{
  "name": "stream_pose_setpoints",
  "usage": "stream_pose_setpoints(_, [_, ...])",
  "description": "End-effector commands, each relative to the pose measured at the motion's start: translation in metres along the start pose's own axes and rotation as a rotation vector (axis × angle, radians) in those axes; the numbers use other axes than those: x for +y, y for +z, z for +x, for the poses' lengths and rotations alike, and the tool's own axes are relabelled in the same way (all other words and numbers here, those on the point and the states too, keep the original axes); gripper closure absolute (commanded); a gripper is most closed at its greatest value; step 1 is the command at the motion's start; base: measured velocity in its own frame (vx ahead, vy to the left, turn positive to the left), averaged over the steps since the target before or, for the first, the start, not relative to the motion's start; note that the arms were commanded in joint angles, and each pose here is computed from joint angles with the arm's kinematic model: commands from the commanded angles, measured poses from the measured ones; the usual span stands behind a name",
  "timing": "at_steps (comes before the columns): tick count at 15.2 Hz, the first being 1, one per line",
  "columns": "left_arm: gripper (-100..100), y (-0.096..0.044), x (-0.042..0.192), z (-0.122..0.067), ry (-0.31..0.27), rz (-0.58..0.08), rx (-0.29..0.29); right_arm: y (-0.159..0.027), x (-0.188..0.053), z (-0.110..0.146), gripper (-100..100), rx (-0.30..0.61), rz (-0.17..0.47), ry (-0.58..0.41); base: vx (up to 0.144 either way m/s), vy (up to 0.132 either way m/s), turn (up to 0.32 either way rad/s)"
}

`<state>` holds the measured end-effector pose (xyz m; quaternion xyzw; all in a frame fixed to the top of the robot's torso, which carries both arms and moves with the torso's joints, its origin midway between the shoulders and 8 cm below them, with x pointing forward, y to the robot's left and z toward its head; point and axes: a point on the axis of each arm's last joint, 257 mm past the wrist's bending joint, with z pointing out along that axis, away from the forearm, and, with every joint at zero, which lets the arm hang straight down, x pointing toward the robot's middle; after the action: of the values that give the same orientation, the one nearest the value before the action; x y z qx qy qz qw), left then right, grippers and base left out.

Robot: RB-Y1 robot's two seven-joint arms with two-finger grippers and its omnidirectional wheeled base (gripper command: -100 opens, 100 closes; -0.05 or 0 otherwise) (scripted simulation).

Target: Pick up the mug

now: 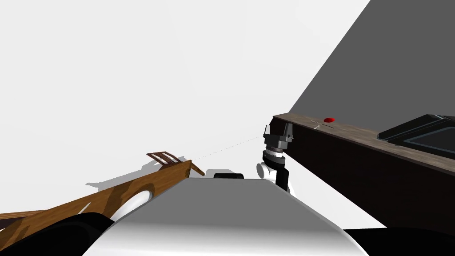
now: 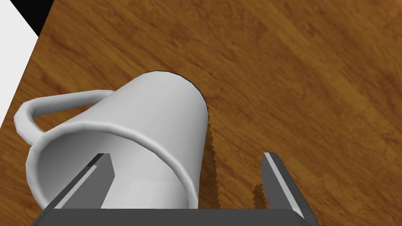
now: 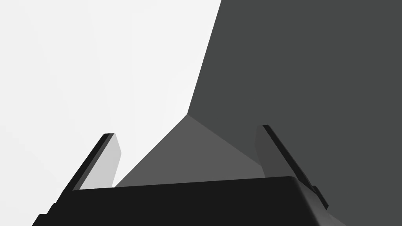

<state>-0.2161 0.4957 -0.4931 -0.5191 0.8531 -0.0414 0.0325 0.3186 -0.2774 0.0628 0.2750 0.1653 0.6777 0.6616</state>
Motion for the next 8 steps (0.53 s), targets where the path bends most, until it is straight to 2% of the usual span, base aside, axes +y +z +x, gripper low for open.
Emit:
stream_pose_setpoints(1, [100, 0.000, 0.000, 0.000, 0.000, 0.000, 0.000, 0.000, 0.000, 0.000, 0, 0.000, 0.000, 0.000, 0.000, 0.000, 0.000])
stream_pose_setpoints(5, [100, 0.000, 0.001, 0.000, 0.002, -0.002, -0.001, 0.000, 0.000, 0.000, 0, 0.000, 0.000, 0.000, 0.000, 0.000, 0.000])
stream_pose_setpoints(6, [100, -0.011, 0.005, -0.008, 0.003, -0.007, -0.001, 0.000, 0.000, 0.000, 0, 0.000, 0.000, 0.000, 0.003, -0.030, 0.019])
stream_pose_setpoints(8, [100, -0.021, 0.008, -0.015, 0.006, -0.012, 0.001, 0.000, 0.000, 0.000, 0, 0.000, 0.000, 0.000, 0.011, -0.056, 0.030])
